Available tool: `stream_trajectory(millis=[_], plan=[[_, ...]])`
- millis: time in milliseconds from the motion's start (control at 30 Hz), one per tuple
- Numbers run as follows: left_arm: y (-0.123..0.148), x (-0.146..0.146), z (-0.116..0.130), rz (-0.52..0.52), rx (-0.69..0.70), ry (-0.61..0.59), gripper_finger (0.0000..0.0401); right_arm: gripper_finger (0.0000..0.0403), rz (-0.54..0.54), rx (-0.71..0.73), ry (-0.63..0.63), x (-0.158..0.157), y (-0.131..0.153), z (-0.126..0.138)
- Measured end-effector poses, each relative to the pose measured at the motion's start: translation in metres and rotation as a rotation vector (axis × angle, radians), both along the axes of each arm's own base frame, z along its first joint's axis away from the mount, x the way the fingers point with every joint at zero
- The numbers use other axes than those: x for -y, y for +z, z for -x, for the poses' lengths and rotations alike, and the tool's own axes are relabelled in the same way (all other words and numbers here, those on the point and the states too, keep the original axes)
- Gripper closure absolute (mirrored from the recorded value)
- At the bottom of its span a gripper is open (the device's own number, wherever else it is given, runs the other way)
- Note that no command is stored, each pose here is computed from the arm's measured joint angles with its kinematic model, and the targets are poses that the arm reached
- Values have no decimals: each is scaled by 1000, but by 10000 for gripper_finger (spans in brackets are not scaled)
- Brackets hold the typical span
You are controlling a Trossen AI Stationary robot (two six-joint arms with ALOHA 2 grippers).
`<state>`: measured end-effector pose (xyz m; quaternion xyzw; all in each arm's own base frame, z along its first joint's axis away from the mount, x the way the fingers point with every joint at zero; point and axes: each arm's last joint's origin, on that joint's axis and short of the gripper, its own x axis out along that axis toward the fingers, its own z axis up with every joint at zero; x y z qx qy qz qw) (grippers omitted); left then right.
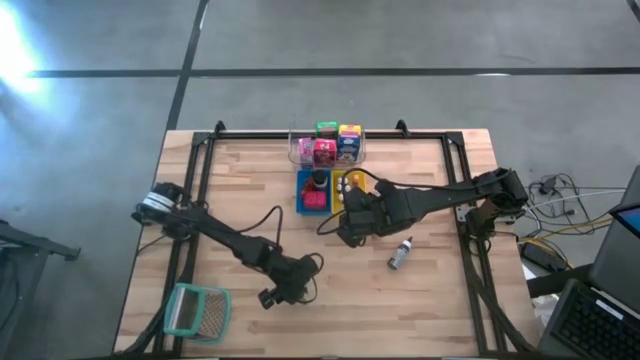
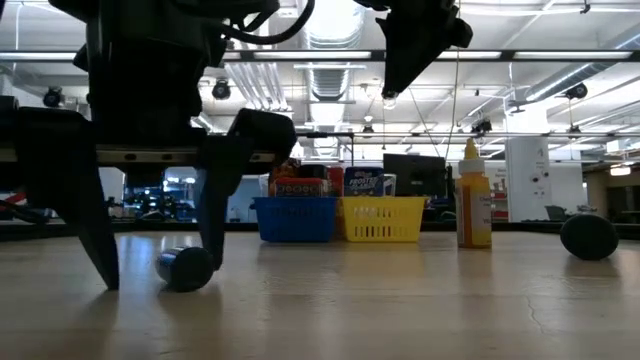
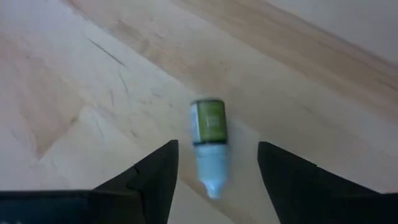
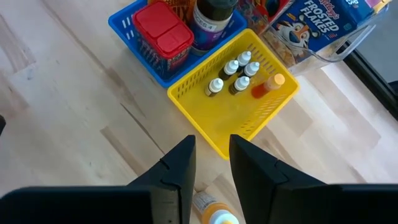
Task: Pick & Place Kitchen Items
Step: Put the small green food coloring bottle into the yellow bin
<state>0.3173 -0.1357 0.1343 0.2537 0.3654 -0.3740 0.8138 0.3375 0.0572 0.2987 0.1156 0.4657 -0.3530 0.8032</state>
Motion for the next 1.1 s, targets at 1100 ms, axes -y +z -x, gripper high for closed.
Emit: stream_trajectory(millis=[1100], plan=[[-27,8,26,58,-112,453,197,307,11,-17,-6,0,0,2]])
